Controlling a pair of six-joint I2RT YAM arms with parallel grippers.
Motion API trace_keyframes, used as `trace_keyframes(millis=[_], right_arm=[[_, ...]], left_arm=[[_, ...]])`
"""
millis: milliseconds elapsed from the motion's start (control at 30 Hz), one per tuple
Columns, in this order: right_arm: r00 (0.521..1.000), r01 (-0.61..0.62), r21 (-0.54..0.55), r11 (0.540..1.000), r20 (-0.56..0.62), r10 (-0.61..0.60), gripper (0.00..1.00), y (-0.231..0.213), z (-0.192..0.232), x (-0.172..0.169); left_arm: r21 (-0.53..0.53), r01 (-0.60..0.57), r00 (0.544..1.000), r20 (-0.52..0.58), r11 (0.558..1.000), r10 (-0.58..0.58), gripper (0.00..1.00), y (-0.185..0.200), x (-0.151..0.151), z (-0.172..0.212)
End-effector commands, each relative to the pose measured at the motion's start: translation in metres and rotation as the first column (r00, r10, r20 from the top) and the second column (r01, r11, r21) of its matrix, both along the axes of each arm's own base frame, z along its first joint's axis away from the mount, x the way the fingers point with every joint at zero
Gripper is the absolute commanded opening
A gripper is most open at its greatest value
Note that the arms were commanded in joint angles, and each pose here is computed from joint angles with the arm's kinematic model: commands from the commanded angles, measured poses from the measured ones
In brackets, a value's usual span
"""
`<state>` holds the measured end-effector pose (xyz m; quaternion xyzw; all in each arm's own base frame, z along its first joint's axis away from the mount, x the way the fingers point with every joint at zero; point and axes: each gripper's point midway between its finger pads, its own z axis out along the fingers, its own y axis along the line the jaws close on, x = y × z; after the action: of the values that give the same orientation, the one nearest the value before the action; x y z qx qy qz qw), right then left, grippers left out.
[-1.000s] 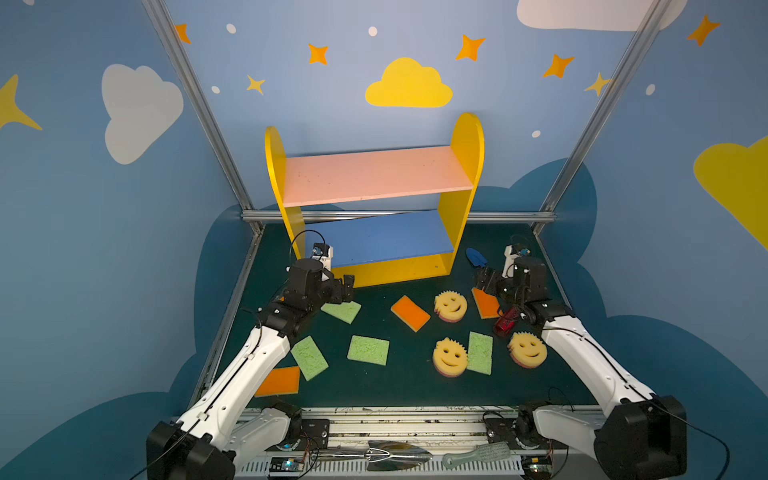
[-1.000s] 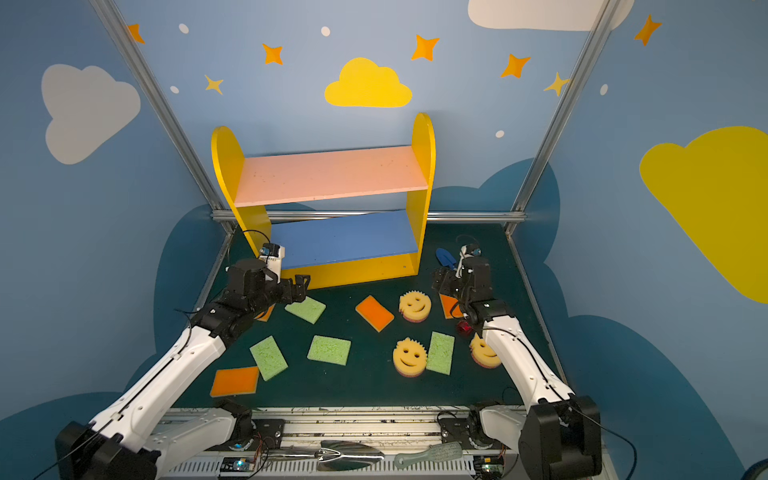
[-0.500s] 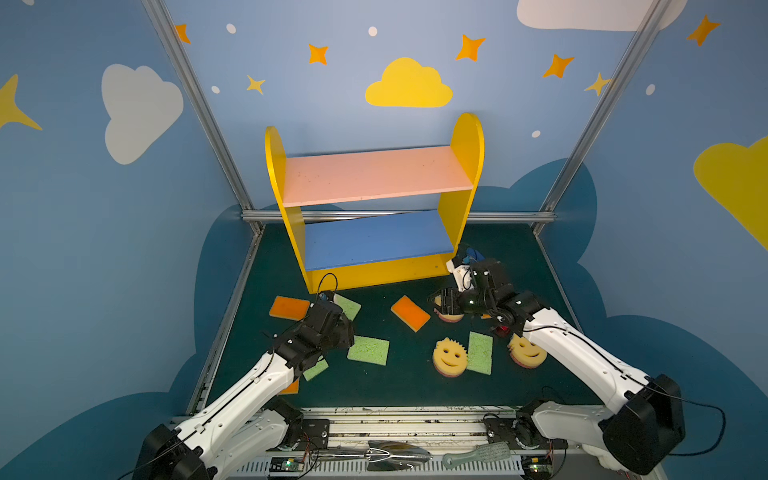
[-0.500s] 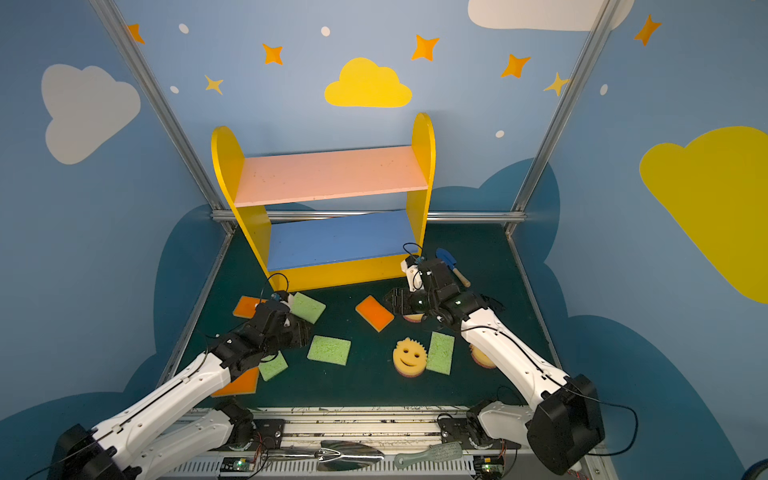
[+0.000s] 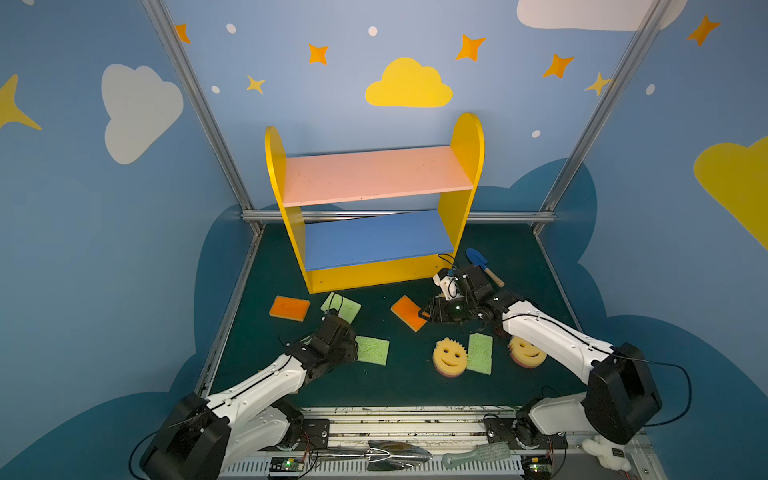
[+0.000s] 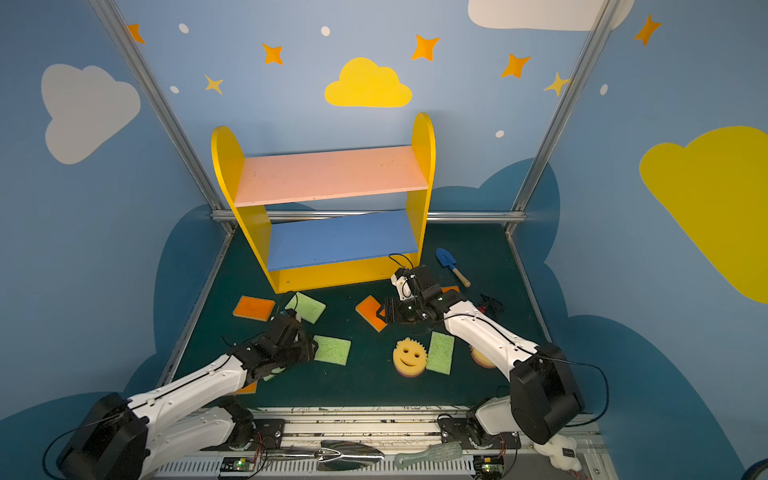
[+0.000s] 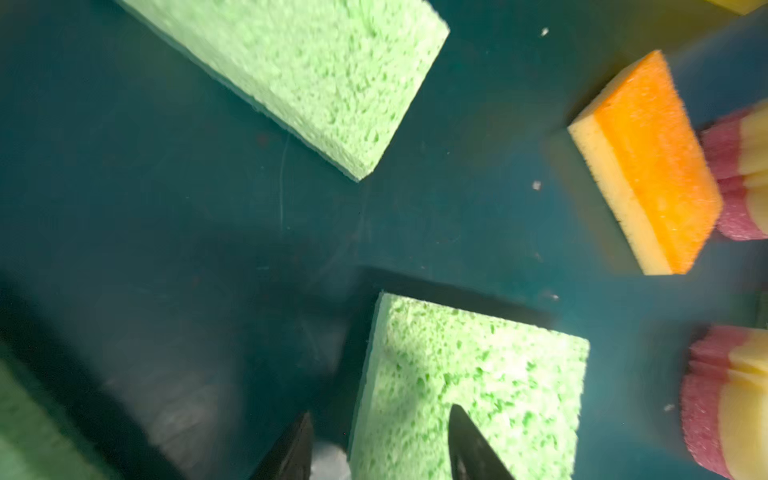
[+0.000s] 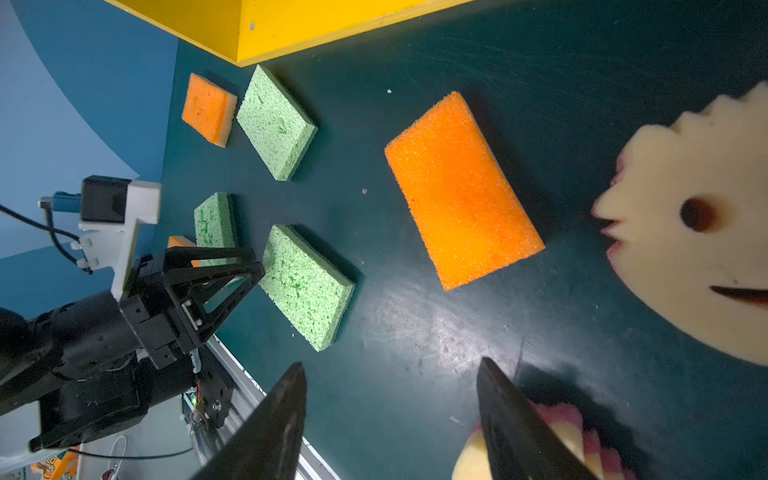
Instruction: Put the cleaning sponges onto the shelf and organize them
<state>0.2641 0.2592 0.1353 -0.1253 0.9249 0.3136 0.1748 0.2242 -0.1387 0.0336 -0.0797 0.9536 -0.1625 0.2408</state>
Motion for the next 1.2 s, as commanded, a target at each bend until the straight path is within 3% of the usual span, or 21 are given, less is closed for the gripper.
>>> trace_keyframes(millis=[0,333,667,900,1167], right_arm=[[0.999,-0.043,-0.002,0.999,-0.011,0.043,0.64,0.000,0.005,0.002],[0.996,-0.060,0.078,0.995,-0.059,0.065,0.57,-0.003,0.000,0.006],[0.994,-0.075,0.094,0.993,-0.067,0.082,0.57,-0.001,0.002,0.003],[0.990,-0.107,0.134,0.985,-0.081,0.119,0.67,0.005,0.010,0.000],[0.985,-0.128,0.202,0.971,-0.085,0.148,0.67,0.005,0.019,-0.006]], left_arm=[[-0.044,-0.005,0.999,0.033,0.999,0.006,0.49,-0.010,0.011,0.002],[-0.021,0.000,0.999,-0.054,1.000,-0.001,0.36,-0.015,0.010,-0.015],[-0.063,0.019,0.999,-0.044,0.998,-0.022,0.03,-0.025,0.014,-0.012],[-0.108,0.121,0.991,0.066,0.987,-0.115,0.03,-0.039,0.023,0.032],[-0.162,0.310,0.941,0.190,0.937,-0.278,0.03,-0.070,0.034,0.090]])
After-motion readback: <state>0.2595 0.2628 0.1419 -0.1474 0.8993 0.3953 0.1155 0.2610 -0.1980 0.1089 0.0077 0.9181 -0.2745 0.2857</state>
